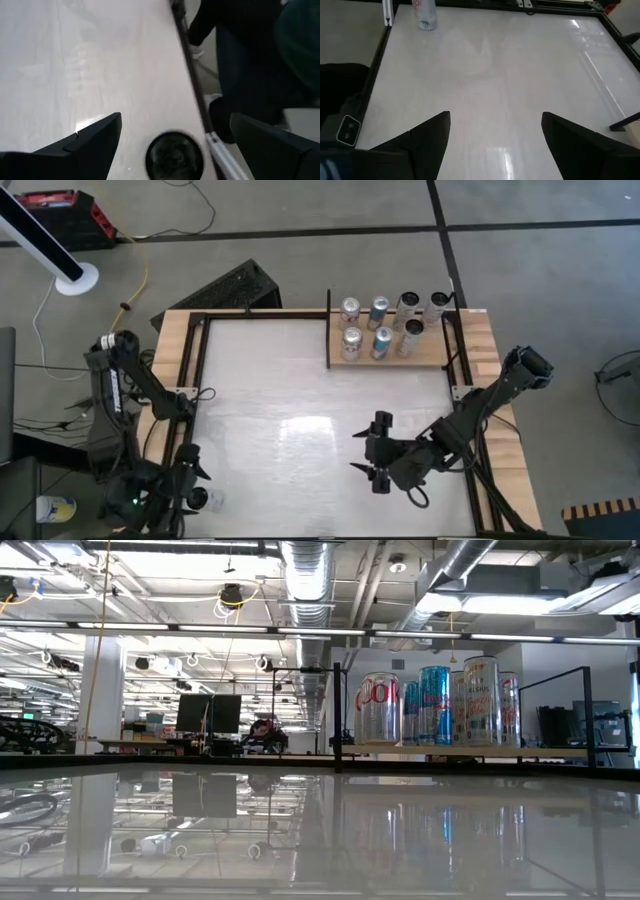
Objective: Place canned beverage on shelf
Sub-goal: Put the black can on the shelf
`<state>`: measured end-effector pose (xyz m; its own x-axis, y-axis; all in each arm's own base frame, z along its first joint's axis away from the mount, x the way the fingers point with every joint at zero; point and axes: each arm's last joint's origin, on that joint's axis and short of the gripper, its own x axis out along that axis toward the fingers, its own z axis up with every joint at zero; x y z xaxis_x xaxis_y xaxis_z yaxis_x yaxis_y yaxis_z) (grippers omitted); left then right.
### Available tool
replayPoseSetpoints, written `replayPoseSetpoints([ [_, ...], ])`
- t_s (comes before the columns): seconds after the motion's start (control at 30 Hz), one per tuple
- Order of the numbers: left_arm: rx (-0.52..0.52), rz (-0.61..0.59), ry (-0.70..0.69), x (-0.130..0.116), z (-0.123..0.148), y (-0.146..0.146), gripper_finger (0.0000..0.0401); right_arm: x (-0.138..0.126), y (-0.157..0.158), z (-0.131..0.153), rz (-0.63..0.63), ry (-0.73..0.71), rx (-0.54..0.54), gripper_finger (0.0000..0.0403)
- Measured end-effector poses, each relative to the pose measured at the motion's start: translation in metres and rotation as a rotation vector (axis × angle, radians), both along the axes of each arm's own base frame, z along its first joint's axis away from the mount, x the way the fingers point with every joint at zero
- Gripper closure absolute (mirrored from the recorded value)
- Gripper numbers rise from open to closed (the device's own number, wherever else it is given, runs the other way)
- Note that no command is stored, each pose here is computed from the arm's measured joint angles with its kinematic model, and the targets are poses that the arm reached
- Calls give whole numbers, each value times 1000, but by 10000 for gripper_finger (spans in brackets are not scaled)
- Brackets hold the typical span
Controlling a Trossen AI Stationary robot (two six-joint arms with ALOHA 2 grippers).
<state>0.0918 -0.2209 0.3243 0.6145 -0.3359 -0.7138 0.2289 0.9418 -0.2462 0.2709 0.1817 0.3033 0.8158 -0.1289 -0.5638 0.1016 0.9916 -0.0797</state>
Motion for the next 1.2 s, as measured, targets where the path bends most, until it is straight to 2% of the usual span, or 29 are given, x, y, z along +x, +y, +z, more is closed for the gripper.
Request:
replayPoseSetpoints([
  [0.37,35,22,17,-2,-24,-2,44,2,-6,-2,11,30,-50,67],
  [0.6,-47,-24,53,-2,-36,-10,44,1,-6,-3,13,43,-57,67],
  [0.97,-44,15,130,-5,-59,-6,44,5,-12,-3,9,48,-79,67],
  [1.2,-51,20,160,-6,-63,-6,46,5,-13,-3,21,54,-86,67],
])
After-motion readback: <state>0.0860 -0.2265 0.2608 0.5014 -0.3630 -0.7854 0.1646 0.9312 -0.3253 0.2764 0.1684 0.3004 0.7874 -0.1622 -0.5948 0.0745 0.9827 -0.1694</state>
